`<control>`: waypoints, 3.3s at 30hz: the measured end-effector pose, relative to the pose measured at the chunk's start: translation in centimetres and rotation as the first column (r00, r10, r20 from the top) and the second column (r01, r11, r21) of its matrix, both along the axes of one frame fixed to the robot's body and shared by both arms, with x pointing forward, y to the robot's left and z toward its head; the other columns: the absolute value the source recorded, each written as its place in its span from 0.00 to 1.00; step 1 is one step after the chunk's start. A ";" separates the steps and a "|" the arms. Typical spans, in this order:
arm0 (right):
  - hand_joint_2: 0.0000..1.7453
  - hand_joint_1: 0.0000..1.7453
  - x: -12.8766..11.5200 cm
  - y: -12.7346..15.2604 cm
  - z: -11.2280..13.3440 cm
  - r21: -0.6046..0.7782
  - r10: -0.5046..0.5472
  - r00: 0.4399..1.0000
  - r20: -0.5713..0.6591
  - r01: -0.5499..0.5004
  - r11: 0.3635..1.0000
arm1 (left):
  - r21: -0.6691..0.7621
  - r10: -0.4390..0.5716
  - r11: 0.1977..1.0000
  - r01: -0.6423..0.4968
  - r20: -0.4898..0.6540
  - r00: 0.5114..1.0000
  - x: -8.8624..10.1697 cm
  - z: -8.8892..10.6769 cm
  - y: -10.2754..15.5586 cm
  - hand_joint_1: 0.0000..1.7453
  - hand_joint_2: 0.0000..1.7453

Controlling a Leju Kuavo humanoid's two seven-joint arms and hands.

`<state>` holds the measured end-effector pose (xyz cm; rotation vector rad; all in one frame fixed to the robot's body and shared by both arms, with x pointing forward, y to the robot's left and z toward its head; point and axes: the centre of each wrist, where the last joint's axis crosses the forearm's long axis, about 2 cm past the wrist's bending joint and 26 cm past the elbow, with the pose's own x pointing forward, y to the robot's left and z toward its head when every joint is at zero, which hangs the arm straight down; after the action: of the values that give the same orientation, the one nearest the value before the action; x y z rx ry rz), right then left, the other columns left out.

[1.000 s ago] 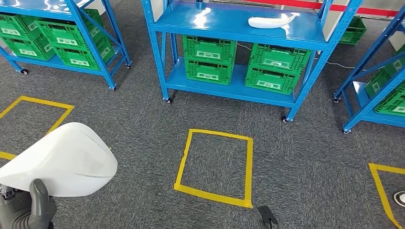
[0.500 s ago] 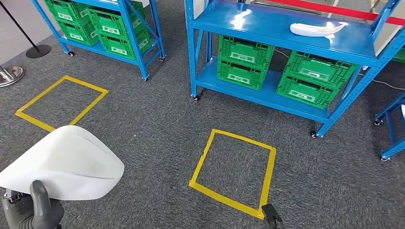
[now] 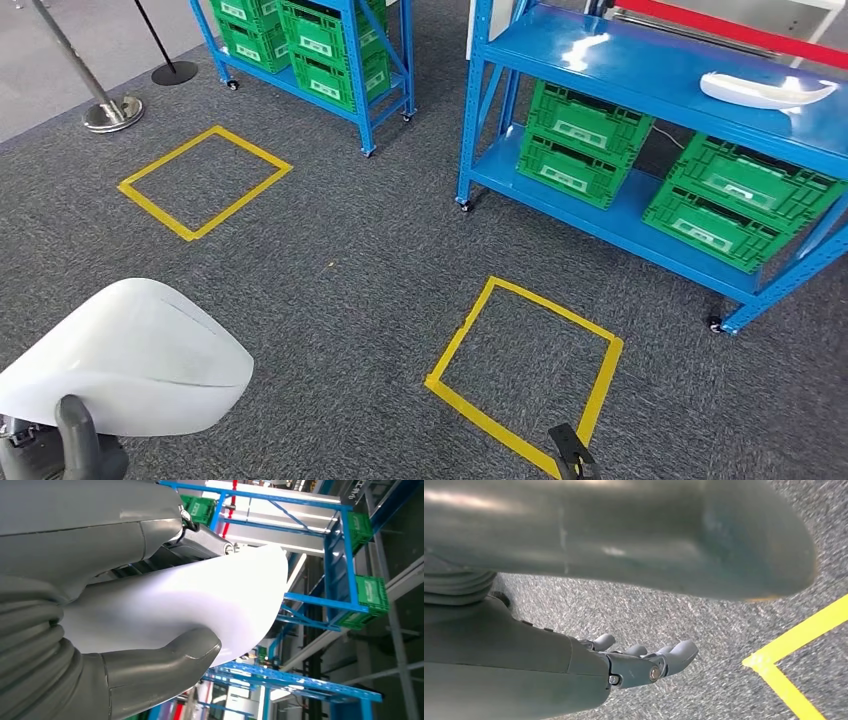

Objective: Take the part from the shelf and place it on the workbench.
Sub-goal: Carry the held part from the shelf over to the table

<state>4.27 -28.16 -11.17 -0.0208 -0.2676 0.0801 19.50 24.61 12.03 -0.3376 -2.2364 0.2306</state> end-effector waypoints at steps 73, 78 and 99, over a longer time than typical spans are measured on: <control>0.00 0.00 0.2 3.1 0.2 -0.042 -0.026 0.996 -0.090 0.023 0.999 | -0.001 0.057 0.998 -0.057 0.063 0.996 2.2 1.2 4.2 1.00 1.00; 0.00 0.00 0.3 3.1 0.2 -0.041 -0.030 0.991 -0.131 0.025 0.999 | -0.005 0.118 0.993 -0.118 0.066 0.991 1.0 1.4 5.0 1.00 1.00; 0.00 0.00 0.9 3.0 0.3 -0.028 -0.031 0.998 -0.056 0.030 0.999 | 0.011 0.268 0.962 -0.272 0.137 0.954 -1.3 3.7 7.1 1.00 1.00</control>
<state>5.16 -25.20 -10.91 -0.0496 -0.2096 0.0540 18.22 31.66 15.70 -0.0292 -2.4149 0.3278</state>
